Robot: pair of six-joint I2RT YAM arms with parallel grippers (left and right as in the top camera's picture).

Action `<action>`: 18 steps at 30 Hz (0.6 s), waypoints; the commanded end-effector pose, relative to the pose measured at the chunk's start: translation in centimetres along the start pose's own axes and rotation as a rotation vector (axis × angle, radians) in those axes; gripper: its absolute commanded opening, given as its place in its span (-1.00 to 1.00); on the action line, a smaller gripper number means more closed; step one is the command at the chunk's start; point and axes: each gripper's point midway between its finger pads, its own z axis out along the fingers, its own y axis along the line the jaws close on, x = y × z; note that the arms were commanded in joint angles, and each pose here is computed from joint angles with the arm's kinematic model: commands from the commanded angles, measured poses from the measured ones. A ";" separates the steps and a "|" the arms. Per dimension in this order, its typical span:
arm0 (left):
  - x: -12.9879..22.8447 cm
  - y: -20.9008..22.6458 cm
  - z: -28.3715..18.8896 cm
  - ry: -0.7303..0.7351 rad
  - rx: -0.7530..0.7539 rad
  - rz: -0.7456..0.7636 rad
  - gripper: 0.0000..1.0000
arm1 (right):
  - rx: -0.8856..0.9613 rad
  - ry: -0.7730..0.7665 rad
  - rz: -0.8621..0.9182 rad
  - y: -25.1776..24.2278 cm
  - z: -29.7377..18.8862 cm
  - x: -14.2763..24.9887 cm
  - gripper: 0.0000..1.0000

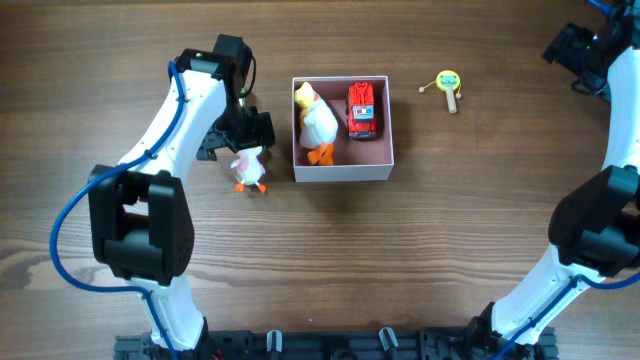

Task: Pack container
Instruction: 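Lower the left gripper and grasp the pink-hat duck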

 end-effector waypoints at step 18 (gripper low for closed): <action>1.6 -0.6 3.8 0.054 0.039 0.061 1.00 | -0.018 -0.020 -0.012 0.4 -1.1 -0.3 0.99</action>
